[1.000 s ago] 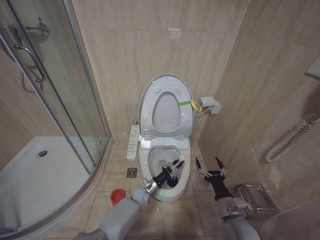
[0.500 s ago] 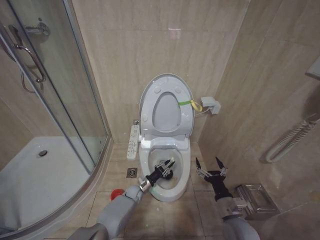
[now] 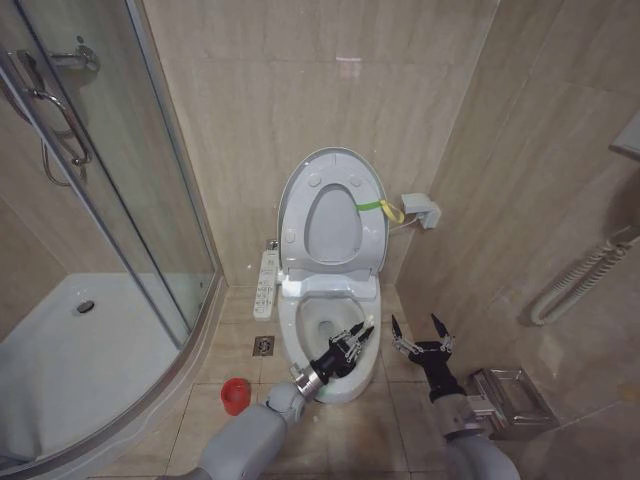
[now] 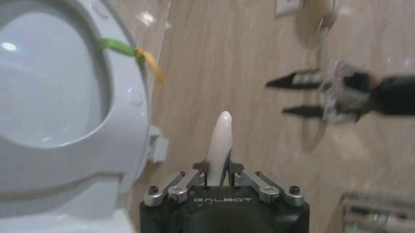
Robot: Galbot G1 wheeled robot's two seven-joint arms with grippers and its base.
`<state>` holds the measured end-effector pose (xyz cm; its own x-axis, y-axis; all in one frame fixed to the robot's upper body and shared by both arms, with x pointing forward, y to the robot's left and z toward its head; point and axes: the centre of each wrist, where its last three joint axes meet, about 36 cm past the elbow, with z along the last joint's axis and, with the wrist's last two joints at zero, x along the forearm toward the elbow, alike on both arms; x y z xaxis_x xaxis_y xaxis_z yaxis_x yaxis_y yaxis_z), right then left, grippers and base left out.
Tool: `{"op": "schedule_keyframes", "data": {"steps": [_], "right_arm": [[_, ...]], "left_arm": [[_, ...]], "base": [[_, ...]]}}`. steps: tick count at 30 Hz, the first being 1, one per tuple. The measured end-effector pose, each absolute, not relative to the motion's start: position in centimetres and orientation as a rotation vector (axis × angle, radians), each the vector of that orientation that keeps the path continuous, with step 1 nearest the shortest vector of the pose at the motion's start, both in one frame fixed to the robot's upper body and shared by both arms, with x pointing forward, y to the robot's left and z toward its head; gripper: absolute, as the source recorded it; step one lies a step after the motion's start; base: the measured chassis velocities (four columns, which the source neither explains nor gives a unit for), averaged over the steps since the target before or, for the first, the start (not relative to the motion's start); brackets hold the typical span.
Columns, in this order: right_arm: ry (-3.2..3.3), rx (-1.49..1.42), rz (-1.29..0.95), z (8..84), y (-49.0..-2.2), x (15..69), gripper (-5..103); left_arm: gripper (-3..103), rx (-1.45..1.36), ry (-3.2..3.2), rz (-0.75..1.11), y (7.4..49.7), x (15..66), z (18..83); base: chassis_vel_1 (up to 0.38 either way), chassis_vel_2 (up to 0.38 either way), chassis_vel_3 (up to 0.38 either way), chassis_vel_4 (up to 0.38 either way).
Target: Open the toilet lid, clean the toilet bowl with a toilet brush, close the toilet lid, and flush.
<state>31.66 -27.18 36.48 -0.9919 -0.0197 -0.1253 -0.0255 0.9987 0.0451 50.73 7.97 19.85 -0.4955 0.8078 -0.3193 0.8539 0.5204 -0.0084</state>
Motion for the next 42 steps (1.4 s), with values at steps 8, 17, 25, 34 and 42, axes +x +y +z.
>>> {"op": "schedule_keyframes", "data": {"steps": [8,17,25,34,42], "right_arm": [[3.016,-0.034,0.07,36.5,-27.2,31.7,100],[3.016,-0.034,0.07,36.5,-27.2,31.7,100],[3.015,-0.034,0.07,36.5,-27.2,31.7,100],[3.015,-0.034,0.07,36.5,-27.2,31.7,100],[3.015,-0.034,0.07,36.5,-27.2,31.7,100]], "left_arm": [[20,1.34,2.531,-0.134,10.7,52.9,20.1],[20,1.391,2.414,-0.371,5.8,49.7,21.7],[20,1.383,2.48,-0.253,7.7,51.2,20.4],[20,1.332,2.498,-0.201,8.3,52.0,21.0],[20,1.38,2.458,-0.298,4.3,47.9,20.6]], "base": [[0.0,0.0,0.0,0.0],[0.0,0.0,0.0,0.0],[0.0,0.0,0.0,0.0],[0.0,0.0,0.0,0.0],[0.0,0.0,0.0,0.0]]}}
